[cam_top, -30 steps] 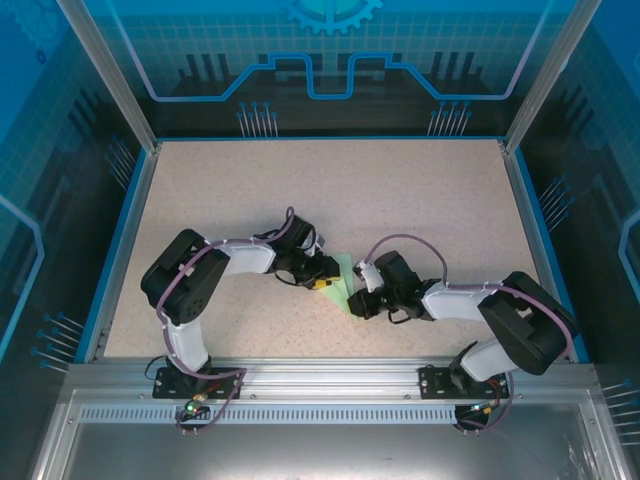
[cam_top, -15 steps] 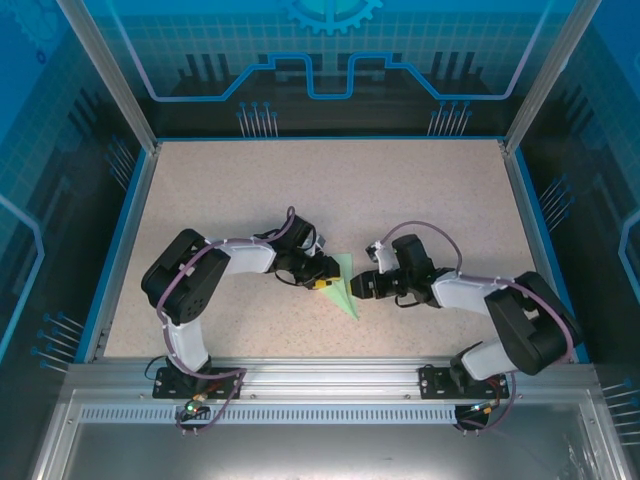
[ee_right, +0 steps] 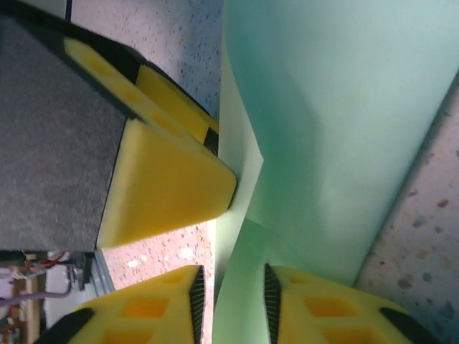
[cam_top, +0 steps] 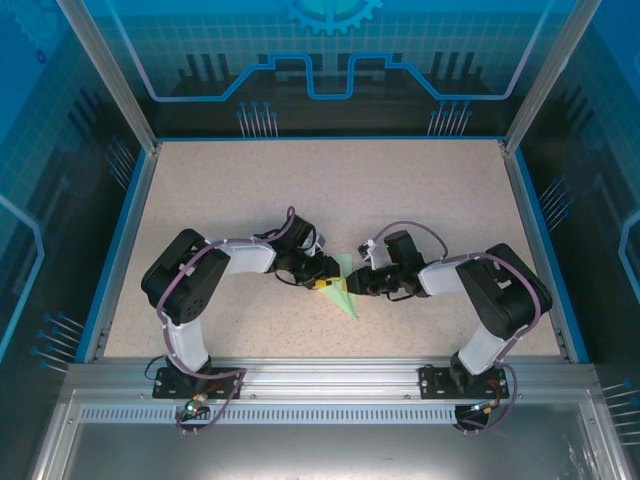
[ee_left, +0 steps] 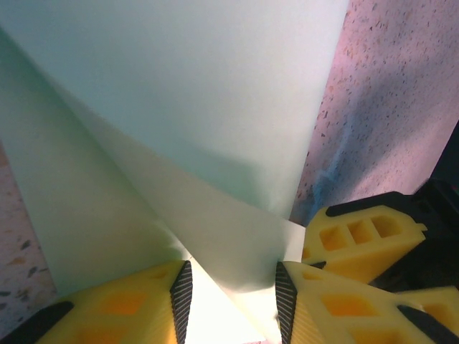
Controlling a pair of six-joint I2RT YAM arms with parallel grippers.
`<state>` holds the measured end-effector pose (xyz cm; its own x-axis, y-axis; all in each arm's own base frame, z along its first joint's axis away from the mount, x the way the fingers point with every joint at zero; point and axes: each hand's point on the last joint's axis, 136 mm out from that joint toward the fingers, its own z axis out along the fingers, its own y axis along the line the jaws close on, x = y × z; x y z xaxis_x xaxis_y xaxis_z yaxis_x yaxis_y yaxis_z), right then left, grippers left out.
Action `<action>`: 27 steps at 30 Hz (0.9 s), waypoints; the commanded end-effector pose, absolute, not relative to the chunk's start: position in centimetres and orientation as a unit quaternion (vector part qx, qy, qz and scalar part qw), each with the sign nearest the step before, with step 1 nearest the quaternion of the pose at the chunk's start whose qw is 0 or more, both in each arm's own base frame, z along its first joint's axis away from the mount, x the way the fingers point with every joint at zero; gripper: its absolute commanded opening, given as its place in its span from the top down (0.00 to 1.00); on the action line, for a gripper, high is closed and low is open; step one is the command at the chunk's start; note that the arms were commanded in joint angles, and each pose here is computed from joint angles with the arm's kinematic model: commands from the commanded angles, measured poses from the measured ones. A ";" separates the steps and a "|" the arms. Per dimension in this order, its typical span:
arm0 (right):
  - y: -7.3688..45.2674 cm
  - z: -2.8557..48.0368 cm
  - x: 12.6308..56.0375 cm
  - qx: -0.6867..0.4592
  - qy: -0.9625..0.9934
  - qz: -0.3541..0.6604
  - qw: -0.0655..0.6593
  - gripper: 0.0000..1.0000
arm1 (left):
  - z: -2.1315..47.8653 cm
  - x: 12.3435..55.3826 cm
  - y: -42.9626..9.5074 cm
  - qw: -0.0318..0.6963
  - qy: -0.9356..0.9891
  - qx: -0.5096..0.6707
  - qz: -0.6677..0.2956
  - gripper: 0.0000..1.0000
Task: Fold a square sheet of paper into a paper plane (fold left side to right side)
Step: Fourth fold the wing at the center of the table.
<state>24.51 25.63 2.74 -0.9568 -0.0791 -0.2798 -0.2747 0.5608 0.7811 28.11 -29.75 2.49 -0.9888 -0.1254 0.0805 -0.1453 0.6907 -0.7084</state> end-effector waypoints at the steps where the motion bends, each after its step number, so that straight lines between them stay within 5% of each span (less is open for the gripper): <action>1: 25.9 3.1 24.9 -0.104 0.872 0.466 0.106 0.86 | 2.1 27.8 -29.6 0.017 -0.924 0.067 0.375 0.61; 5: 25.3 2.6 24.7 -0.102 0.882 0.449 0.106 1.00 | 2.2 27.7 -29.6 0.016 -0.924 0.065 0.375 0.61; 27: 22.8 0.9 24.1 -0.084 0.912 0.388 0.103 1.00 | 2.3 27.5 -29.3 0.014 -0.926 0.063 0.372 0.59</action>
